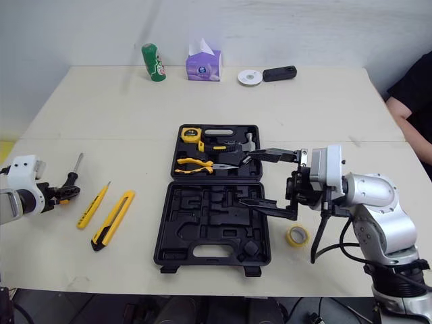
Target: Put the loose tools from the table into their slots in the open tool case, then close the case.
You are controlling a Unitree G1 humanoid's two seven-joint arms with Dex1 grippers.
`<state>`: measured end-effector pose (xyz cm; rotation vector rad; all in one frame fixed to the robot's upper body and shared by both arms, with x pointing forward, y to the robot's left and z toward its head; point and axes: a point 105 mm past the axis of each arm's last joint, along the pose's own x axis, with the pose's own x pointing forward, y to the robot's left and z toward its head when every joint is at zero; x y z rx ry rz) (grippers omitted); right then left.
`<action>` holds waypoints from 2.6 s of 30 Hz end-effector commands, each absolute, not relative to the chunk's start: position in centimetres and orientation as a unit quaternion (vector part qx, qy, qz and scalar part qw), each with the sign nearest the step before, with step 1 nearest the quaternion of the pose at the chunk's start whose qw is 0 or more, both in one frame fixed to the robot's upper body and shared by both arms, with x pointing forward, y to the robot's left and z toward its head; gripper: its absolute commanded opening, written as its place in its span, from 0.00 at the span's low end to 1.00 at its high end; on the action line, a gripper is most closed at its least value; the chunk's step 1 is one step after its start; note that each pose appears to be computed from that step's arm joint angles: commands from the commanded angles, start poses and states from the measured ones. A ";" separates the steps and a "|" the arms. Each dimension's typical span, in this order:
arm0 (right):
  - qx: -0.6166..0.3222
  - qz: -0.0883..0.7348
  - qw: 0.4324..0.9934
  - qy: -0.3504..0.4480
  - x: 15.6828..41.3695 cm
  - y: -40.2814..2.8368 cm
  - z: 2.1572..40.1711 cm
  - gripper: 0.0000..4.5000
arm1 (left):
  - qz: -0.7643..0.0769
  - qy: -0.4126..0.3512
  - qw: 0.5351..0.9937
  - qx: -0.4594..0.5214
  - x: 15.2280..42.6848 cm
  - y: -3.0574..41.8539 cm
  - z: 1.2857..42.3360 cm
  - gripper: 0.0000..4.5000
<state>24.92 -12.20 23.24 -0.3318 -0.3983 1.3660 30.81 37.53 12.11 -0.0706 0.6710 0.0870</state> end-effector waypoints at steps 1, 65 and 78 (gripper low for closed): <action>-0.164 0.615 0.744 -0.202 24.8 -12.3 23.9 1.00 | 0.040 0.359 0.932 -0.045 30.0 37.4 10.7 0.32; -0.210 0.480 0.849 -0.074 26.2 -17.5 20.6 1.00 | -0.563 0.171 0.670 0.453 33.0 9.2 18.1 0.23; -0.206 0.473 0.853 -0.074 26.0 -17.5 20.1 1.00 | -0.547 0.203 0.657 0.477 33.2 9.9 17.5 0.23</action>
